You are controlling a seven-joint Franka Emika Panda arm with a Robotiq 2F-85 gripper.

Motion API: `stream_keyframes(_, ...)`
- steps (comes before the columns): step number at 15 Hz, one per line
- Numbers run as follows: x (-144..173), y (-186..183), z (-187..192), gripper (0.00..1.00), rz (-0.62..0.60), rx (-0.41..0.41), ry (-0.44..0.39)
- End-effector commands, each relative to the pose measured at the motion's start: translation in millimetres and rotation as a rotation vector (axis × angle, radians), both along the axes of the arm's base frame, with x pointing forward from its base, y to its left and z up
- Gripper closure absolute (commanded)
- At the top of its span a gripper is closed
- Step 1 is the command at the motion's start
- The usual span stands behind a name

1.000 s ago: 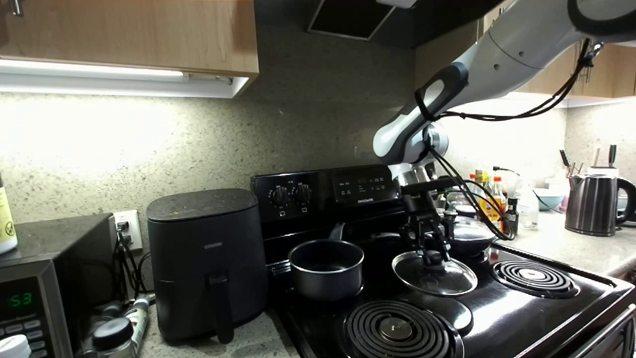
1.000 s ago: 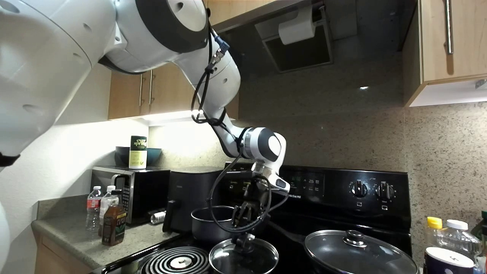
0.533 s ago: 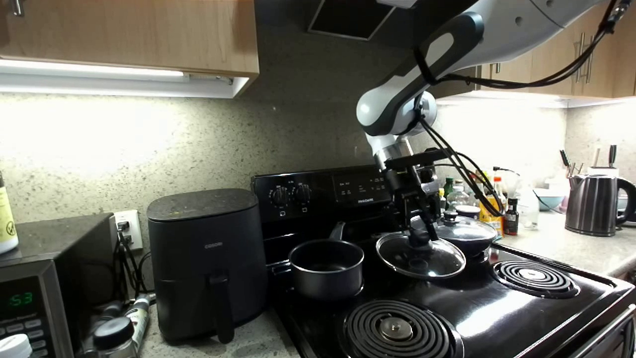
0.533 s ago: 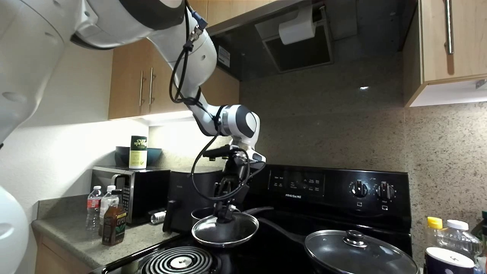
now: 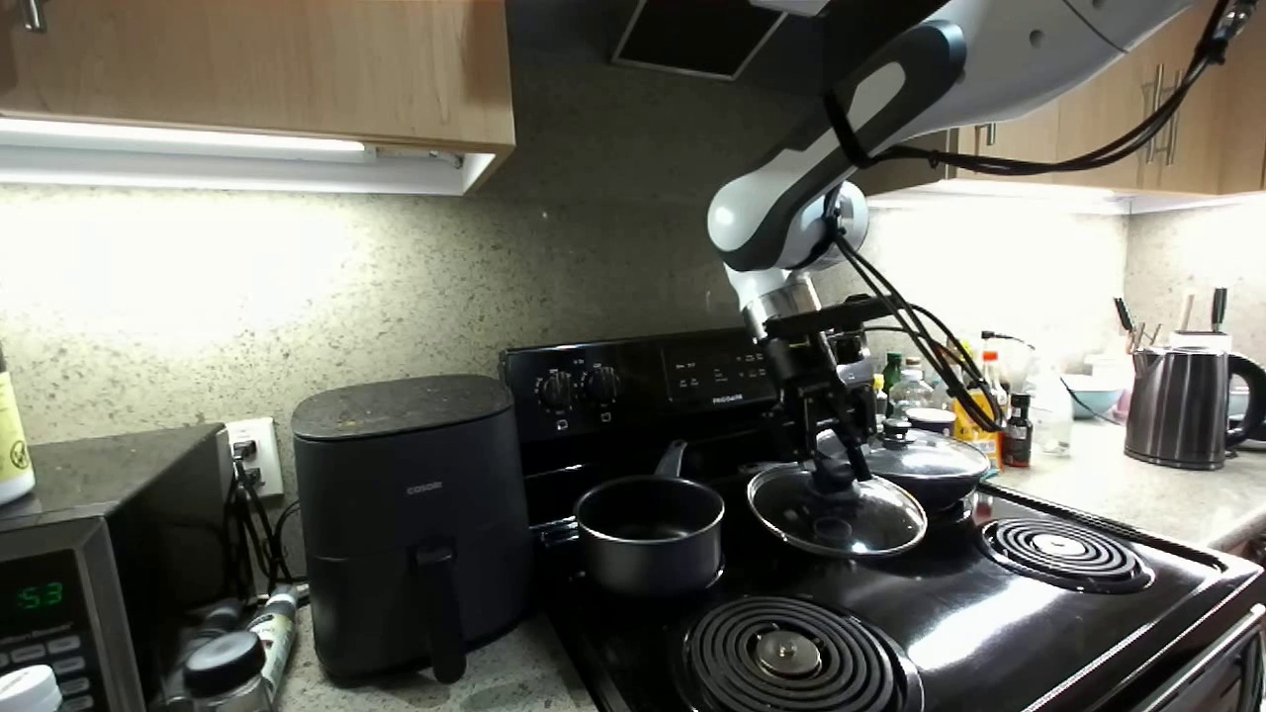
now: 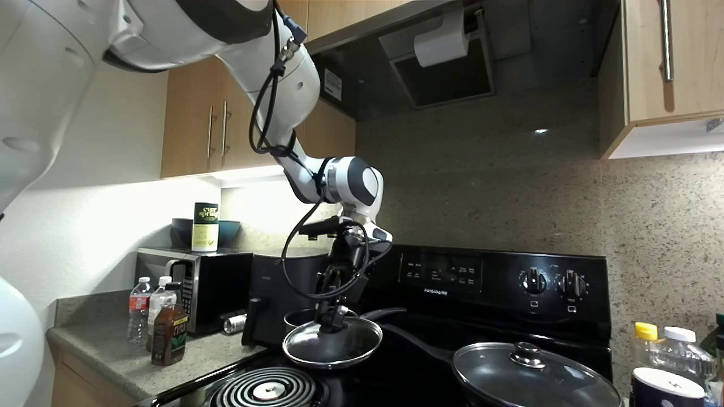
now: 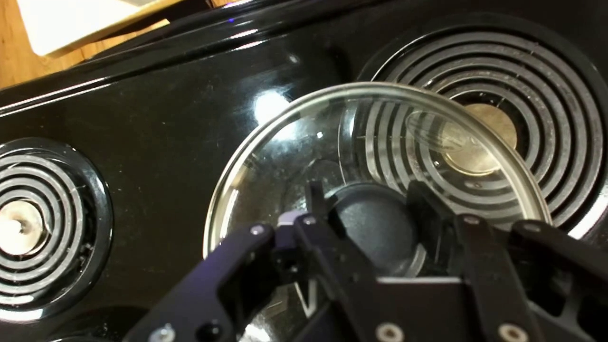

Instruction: Put the glass lid on top of the pot on the left

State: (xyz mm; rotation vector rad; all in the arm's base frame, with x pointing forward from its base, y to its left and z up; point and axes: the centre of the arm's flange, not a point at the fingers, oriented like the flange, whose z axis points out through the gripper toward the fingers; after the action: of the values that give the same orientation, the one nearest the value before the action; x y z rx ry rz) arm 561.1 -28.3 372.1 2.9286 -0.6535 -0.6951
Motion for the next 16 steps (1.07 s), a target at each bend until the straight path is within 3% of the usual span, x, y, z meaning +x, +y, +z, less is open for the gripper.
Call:
stream_keyframes(1,26.9,30.0,16.4,0.78,0.082,-0.015,-0.061)
stream_keyframes(10,87.2,131.1,25.7,0.78,0.353,-0.056,-0.097)
stream_keyframes(14,106.2,141.1,21.4,0.78,0.403,-0.079,-0.134)
stream_keyframes(15,89.2,143.4,9.8,0.53,0.361,-0.073,-0.13)
stream_keyframes(16,93.7,144.5,8.4,0.53,0.366,-0.074,-0.134)
